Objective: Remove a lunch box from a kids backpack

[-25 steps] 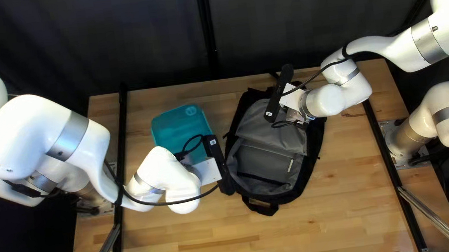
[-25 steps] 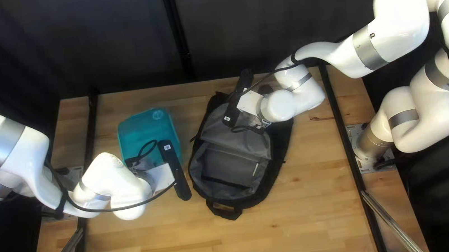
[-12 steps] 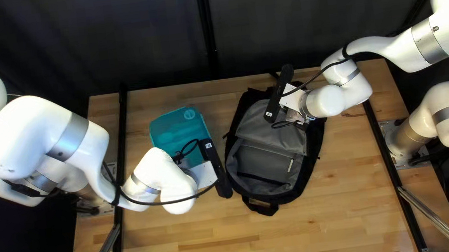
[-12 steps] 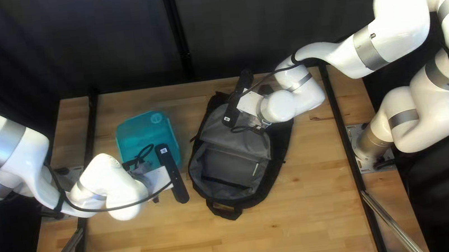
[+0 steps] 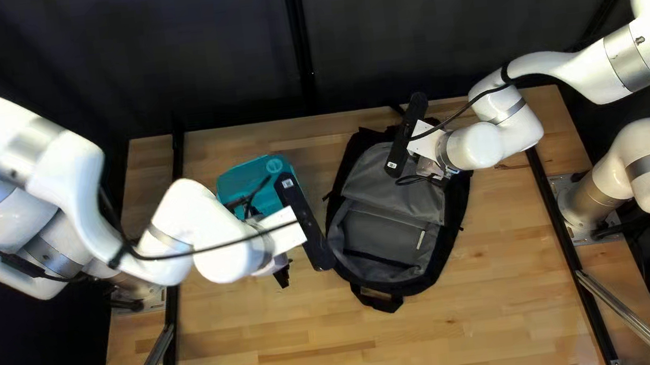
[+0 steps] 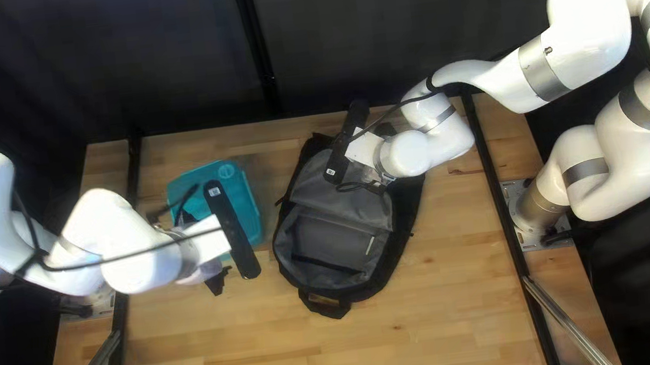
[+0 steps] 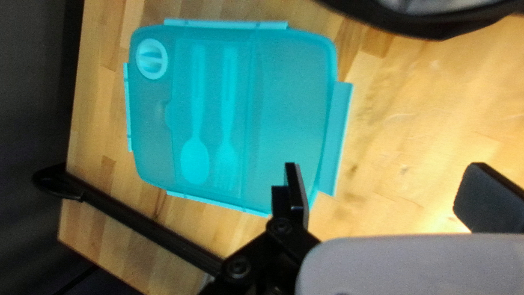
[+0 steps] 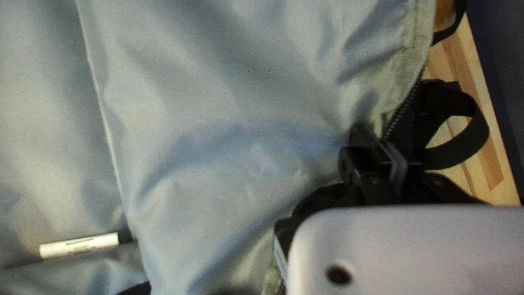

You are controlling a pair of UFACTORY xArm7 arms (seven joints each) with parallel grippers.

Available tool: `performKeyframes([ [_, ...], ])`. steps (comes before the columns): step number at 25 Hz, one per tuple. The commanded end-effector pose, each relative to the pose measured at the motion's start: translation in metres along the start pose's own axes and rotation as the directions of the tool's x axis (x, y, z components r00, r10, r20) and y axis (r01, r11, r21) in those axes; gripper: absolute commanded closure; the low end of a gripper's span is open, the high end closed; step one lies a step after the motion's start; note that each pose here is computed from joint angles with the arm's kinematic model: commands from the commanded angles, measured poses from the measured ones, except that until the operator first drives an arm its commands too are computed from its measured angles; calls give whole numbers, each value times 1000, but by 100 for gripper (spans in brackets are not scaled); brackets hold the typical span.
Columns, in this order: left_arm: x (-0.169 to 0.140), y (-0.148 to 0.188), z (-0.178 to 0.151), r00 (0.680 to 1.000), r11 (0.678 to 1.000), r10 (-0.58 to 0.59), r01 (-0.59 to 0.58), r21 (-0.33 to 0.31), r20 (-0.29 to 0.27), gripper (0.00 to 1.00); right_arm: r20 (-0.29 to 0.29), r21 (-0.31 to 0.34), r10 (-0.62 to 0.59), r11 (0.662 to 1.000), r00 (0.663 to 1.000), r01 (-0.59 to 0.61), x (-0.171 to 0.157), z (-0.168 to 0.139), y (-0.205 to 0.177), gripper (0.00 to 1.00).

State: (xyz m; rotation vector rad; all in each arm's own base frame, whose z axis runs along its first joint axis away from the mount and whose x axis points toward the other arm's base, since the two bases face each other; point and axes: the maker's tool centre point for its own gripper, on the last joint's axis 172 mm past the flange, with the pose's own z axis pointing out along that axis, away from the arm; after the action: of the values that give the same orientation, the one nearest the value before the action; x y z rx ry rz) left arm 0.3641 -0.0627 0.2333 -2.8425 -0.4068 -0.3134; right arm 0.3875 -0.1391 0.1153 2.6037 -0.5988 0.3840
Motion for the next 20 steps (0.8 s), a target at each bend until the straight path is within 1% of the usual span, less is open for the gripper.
performKeyframes([
  [1, 3, 6, -16, 1000, 1000, 7, -7, -25, -15, 0, -4, -2, -4, 1000, 1000, 4, 1, -3, 0, 100],
  [5, 3, 6, -16, 1000, 1000, 7, -7, -25, -15, 0, -6, 0, -10, 1000, 1000, 10, 3, -6, -2, 100],
  [6, 3, 6, -16, 1000, 1000, 7, -7, -25, -15, 0, -4, 1, -13, 1000, 1000, 13, 3, -8, -2, 16],
  [7, 3, 6, -16, 1000, 1000, 7, -7, -25, -15, 0, -3, 5, -20, 1000, 1000, 20, 3, -10, -3, 0],
  [12, 3, 6, -16, 1000, 1000, 7, -7, -25, -15, 0, -3, 14, -47, 999, 999, 47, 3, -17, -5, 0],
  [16, 3, 6, -16, 1000, 1000, 7, -7, -25, -15, 0, -9, 18, -51, 999, 999, 51, 2, -32, -8, 0],
  [19, 3, 6, -16, 1000, 1000, 7, -7, -25, -15, 0, -10, 25, -52, 998, 999, 52, 2, -57, -15, 0],
  [20, 3, 6, -16, 1000, 1000, 7, -7, -25, -15, 0, -12, 26, -59, 998, 998, 59, 4, -72, -19, 0],
])
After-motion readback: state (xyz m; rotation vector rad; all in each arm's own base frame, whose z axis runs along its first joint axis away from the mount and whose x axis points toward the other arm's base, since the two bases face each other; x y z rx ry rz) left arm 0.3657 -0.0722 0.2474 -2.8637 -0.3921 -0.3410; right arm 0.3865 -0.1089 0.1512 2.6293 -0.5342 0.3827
